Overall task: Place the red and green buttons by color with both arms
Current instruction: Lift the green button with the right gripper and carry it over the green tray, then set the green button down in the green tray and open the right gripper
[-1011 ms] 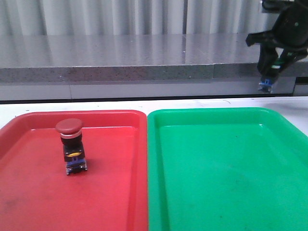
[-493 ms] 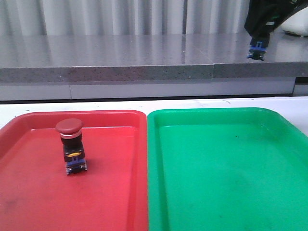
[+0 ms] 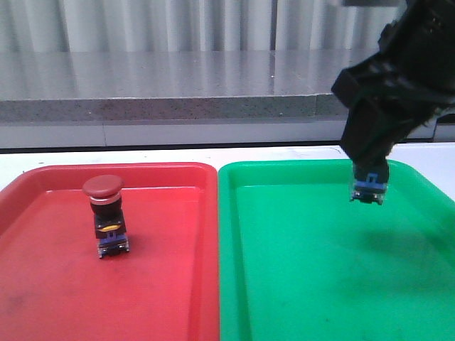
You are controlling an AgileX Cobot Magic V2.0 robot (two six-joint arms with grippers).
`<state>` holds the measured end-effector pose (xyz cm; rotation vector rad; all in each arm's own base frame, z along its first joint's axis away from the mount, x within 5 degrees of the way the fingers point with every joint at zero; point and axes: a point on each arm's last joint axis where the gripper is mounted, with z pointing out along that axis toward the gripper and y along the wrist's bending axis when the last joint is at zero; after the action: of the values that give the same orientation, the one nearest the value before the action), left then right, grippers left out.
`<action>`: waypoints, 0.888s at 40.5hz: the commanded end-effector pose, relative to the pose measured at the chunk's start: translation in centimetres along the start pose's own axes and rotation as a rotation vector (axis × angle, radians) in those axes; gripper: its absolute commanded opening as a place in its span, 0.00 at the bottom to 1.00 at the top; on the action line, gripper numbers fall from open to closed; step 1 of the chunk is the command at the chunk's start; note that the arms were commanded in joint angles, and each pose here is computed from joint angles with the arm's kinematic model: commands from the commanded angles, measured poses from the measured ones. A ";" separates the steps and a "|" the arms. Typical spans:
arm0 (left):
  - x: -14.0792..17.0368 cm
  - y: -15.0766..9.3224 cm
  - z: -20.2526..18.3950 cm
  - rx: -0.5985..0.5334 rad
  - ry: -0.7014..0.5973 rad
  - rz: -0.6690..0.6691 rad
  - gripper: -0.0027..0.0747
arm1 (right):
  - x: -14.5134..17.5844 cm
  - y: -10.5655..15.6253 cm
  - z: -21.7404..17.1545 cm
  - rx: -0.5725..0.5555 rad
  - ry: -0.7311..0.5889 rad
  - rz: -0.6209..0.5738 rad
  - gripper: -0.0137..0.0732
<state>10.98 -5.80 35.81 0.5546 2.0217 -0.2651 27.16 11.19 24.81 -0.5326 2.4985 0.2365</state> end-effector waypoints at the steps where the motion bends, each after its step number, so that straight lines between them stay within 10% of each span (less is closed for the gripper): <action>1: -1.3 -0.1 -0.5 0.004 -0.090 0.002 0.76 | -1.1 -0.1 -0.4 0.017 -0.116 -0.011 0.43; 22: -1.3 -0.1 -0.5 0.004 -0.090 0.002 0.76 | -0.6 -0.4 3.4 0.018 -0.038 0.004 0.45; 36: -1.3 -0.1 -0.5 0.004 -0.090 0.002 0.76 | -0.7 -0.4 3.3 0.017 -0.038 0.004 0.79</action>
<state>10.98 -5.80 35.81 0.5546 2.0217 -0.2651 29.04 11.78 20.37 -0.5231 2.5635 0.2148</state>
